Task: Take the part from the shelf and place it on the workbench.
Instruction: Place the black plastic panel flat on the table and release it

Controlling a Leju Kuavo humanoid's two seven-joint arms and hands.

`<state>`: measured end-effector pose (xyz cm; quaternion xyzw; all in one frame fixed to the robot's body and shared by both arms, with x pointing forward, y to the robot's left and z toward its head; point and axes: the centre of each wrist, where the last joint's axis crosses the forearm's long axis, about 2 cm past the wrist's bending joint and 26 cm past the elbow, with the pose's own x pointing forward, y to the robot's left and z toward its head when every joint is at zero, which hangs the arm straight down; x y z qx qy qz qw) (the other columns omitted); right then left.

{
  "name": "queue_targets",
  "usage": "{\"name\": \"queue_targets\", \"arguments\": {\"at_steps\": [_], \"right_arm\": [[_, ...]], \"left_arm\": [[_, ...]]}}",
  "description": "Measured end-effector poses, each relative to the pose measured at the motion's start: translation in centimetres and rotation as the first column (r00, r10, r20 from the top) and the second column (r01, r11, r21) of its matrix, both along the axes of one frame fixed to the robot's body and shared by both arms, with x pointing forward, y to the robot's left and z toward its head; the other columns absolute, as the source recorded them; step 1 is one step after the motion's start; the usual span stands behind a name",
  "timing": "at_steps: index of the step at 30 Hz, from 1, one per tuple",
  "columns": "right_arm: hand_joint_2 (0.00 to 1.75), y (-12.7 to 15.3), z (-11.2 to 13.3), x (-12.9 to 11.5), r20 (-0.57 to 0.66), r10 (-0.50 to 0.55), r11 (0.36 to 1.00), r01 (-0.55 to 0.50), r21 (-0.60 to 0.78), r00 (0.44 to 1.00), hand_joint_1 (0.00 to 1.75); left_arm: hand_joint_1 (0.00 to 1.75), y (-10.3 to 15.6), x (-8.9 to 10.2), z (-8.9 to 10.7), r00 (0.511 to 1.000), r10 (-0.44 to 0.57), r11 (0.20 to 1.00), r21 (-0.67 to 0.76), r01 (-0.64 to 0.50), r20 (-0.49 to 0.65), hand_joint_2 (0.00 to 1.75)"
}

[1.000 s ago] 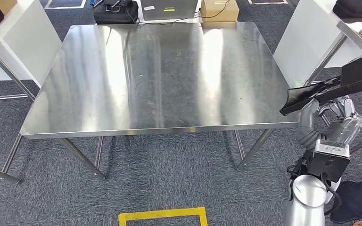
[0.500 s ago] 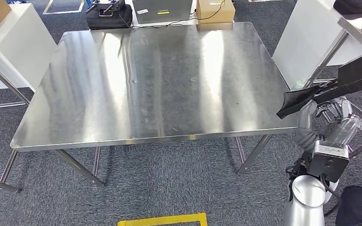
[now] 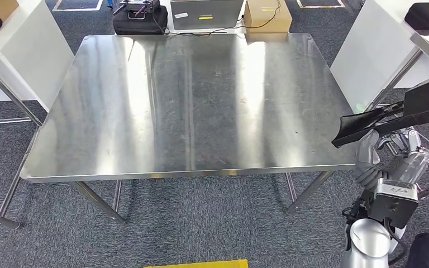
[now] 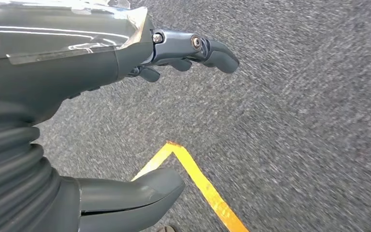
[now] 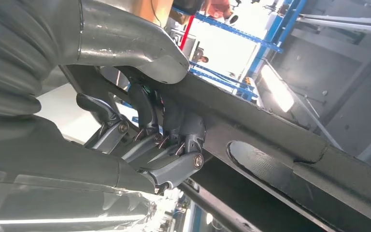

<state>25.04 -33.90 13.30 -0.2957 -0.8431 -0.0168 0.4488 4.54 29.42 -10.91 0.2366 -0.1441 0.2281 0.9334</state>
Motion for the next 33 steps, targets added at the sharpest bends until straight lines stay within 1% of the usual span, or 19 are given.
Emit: {"name": "queue_targets", "arguments": {"at_steps": [15, 24, 28, 33], "right_arm": [[1.75, -0.2, 0.1, -0.5, 0.009, -0.008, 1.0, 0.008, -0.001, 1.0, 1.75], [1.75, -0.4, 0.2, -1.0, 0.02, -0.038, 0.999, 0.038, -0.006, 0.999, 1.75], [1.75, -0.7, -0.1, -1.6, 0.003, -0.059, 0.998, 0.059, -0.012, 0.998, 1.75], [1.75, -0.9, 0.0, -1.8, 0.001, -0.077, 0.997, 0.077, -0.027, 0.997, 1.75]], "left_arm": [[0.0, 0.4, -0.1, 0.0, 1.0, -0.002, 1.0, 0.002, 0.002, 0.002, 1.75], [0.0, 0.5, -0.1, 0.0, 1.0, -0.027, 1.0, 0.007, 0.027, 0.012, 1.75], [0.0, 0.4, 0.0, 0.0, 0.999, -0.034, 0.999, 0.009, 0.033, 0.016, 1.75], [0.0, 0.3, 0.0, 0.0, 0.999, -0.038, 0.999, 0.008, 0.038, 0.017, 1.75]]}}
